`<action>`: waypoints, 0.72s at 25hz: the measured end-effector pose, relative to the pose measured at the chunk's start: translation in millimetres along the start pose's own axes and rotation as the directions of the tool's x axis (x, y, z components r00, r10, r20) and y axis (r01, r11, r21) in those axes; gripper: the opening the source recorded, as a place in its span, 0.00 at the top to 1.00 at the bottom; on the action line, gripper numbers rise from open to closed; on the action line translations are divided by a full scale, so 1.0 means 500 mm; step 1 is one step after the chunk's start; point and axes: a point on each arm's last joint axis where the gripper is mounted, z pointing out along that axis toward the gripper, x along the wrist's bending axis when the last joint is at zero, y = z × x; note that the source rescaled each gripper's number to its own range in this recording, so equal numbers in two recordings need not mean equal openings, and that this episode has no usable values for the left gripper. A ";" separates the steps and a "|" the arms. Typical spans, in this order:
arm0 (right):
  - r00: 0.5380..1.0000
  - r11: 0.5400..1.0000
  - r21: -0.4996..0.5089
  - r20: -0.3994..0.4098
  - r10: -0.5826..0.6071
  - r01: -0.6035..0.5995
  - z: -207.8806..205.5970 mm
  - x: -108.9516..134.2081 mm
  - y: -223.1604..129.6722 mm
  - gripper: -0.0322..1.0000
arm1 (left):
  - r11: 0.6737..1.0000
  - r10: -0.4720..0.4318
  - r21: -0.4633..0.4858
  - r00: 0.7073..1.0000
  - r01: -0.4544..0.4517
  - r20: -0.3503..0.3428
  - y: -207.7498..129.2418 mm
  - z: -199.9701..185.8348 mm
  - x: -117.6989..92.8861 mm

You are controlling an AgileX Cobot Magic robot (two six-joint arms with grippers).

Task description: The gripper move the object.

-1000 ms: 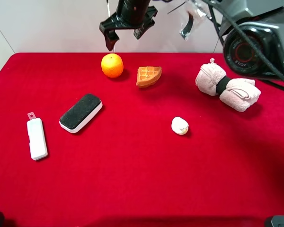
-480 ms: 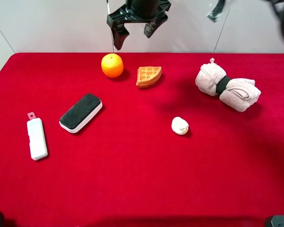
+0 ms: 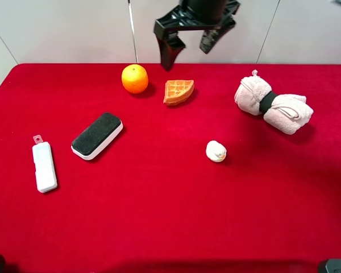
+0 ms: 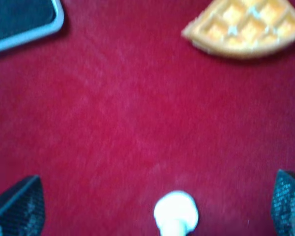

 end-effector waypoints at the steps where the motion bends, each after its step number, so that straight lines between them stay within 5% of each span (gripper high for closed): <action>1: 1.000 1.000 0.011 -0.001 0.001 -0.001 -0.004 0.001 -0.014 0.01 | 1.000 0.000 0.000 1.000 0.000 0.000 0.000 0.000 0.000; 18: 1.000 0.999 -0.044 0.002 -0.005 0.005 -0.160 0.029 -0.265 0.01 | 1.000 0.000 0.000 1.000 0.000 0.000 0.000 0.000 0.000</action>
